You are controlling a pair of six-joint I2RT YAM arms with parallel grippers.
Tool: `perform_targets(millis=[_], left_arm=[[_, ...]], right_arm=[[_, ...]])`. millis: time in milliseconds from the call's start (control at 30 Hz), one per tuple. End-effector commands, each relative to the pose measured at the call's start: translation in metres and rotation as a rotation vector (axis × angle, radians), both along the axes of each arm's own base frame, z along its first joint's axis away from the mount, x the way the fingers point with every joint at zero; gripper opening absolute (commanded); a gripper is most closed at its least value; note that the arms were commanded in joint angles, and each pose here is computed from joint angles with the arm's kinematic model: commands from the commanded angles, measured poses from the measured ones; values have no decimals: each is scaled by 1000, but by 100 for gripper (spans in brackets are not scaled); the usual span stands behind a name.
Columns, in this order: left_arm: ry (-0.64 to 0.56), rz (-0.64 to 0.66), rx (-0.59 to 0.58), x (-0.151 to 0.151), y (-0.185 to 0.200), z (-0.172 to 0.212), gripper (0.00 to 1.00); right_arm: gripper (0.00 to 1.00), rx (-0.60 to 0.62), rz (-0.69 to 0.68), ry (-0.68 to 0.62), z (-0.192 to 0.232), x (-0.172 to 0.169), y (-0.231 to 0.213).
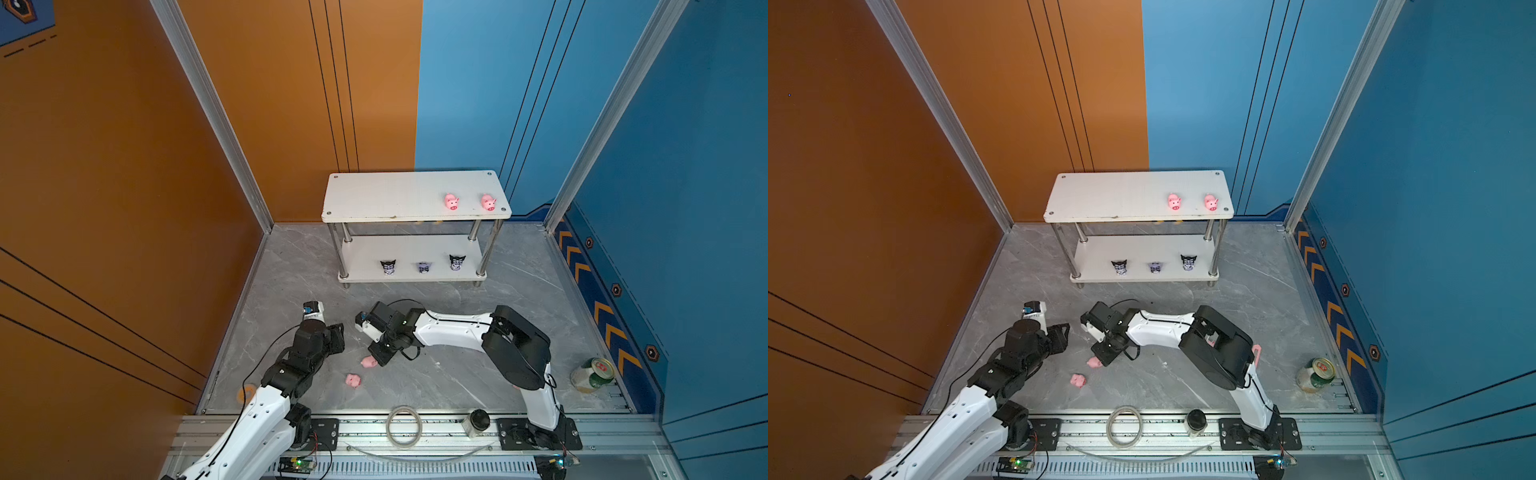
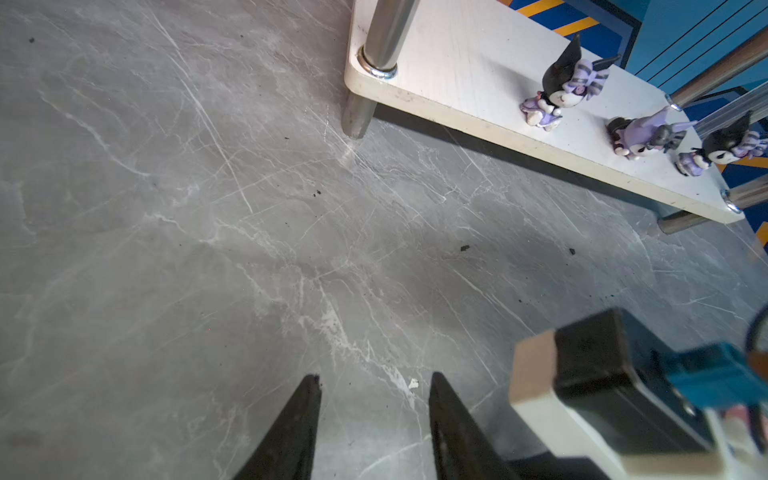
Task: Place and organize the plastic toys onto the shelf
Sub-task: 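Position the right gripper over a pink pig near the table edge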
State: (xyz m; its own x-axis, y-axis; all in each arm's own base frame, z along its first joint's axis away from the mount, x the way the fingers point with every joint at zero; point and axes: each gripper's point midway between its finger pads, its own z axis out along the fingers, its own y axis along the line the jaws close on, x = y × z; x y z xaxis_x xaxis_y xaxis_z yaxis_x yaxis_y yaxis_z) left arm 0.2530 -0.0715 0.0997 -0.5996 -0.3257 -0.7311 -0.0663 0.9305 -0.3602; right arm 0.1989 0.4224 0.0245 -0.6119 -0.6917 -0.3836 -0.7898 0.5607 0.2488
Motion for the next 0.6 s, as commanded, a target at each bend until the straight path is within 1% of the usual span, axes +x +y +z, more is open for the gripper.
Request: perform_targets(millis=[0, 67, 167, 300, 400, 433, 467, 500, 533, 567], left_arm=[[-16, 6, -11, 4, 0, 7, 45], [-18, 6, -13, 4, 0, 6, 45], [-19, 7, -16, 5, 0, 6, 46], [-18, 2, -24, 6, -2, 5, 46], [-18, -3, -23, 5, -3, 6, 48], [-16, -4, -21, 4, -2, 5, 49], [-18, -3, -20, 4, -2, 5, 50], [-20, 0, -20, 3, -1, 5, 51], [-23, 3, -20, 3, 0, 5, 52], [-27, 6, -22, 2, 0, 6, 53]], right_arm=[[3, -38, -2, 19, 0, -26, -13], [4, -46, 16, 27, -1, -44, -14], [4, -67, 4, 17, -2, -59, -17], [7, -113, -61, -30, 1, -51, -30], [16, -124, -84, -60, 14, -46, -32], [25, -118, -80, -62, 19, -47, -30], [38, -113, -75, -64, 22, -48, -26], [50, -109, -68, -62, 24, -50, -23], [58, -107, -60, -64, 24, -51, -20], [63, -100, -55, -57, 21, -52, -15]])
